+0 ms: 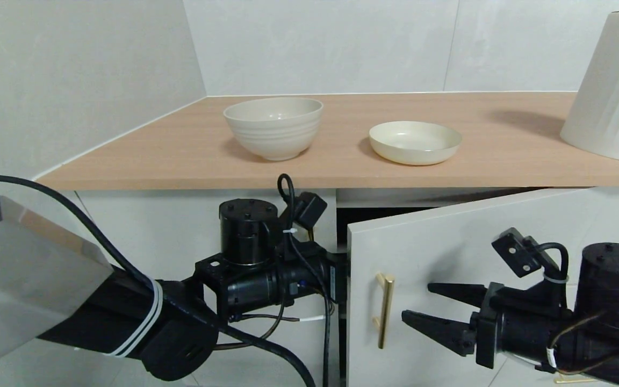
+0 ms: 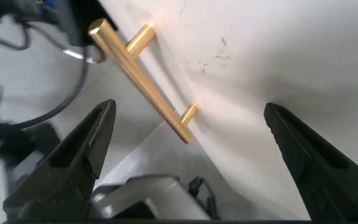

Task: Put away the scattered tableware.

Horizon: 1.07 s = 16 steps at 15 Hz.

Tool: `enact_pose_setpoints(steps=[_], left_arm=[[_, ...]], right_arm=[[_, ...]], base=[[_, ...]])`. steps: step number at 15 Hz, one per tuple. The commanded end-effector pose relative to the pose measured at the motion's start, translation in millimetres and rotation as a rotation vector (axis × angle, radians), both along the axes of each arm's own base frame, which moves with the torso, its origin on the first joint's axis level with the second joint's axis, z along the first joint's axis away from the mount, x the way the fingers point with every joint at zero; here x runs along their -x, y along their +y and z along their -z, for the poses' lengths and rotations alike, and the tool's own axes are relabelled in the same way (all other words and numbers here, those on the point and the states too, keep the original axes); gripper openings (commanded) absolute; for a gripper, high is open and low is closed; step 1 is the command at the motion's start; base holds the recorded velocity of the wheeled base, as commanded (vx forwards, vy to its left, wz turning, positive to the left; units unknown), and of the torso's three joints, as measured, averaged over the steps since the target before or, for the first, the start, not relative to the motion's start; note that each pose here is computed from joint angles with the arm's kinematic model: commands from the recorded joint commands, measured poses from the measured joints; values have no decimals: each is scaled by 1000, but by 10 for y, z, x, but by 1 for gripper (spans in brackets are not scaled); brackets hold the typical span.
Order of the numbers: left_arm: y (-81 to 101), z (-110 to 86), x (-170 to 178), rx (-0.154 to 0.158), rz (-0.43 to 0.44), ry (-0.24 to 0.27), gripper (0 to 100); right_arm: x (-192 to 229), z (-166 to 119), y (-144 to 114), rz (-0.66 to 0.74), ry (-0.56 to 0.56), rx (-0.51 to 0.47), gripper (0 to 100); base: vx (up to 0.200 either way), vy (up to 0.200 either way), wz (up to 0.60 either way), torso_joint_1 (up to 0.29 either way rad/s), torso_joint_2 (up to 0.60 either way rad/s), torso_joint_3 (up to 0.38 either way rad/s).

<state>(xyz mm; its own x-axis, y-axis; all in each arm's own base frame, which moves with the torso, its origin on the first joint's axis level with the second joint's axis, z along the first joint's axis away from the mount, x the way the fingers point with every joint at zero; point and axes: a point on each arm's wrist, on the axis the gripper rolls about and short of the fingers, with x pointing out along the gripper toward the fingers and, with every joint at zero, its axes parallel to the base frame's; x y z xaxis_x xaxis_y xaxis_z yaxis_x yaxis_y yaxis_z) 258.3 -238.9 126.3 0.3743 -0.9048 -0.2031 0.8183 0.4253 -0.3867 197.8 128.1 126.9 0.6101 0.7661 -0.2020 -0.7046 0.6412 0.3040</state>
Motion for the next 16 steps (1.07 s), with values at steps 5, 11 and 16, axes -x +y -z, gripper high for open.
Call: enact_pose_setpoints(steps=[5, 11, 16], left_arm=[[-257, -3, 250, 0, 78, -9, 0], [-369, 92, 259, -14, 98, 4, 0], [-502, 134, 191, -11, 94, 2, 0]], right_arm=[[237, -50, -47, -56, -7, -15, 100], [395, -165, -136, -64, -54, -44, 100], [722, -136, -352, -64, -71, -55, 100]], base=[[-160, 0, 0, 9, 3, -2], [-167, 0, 0, 0, 2, 4], [0, 0, 0, 0, 0, 0]])
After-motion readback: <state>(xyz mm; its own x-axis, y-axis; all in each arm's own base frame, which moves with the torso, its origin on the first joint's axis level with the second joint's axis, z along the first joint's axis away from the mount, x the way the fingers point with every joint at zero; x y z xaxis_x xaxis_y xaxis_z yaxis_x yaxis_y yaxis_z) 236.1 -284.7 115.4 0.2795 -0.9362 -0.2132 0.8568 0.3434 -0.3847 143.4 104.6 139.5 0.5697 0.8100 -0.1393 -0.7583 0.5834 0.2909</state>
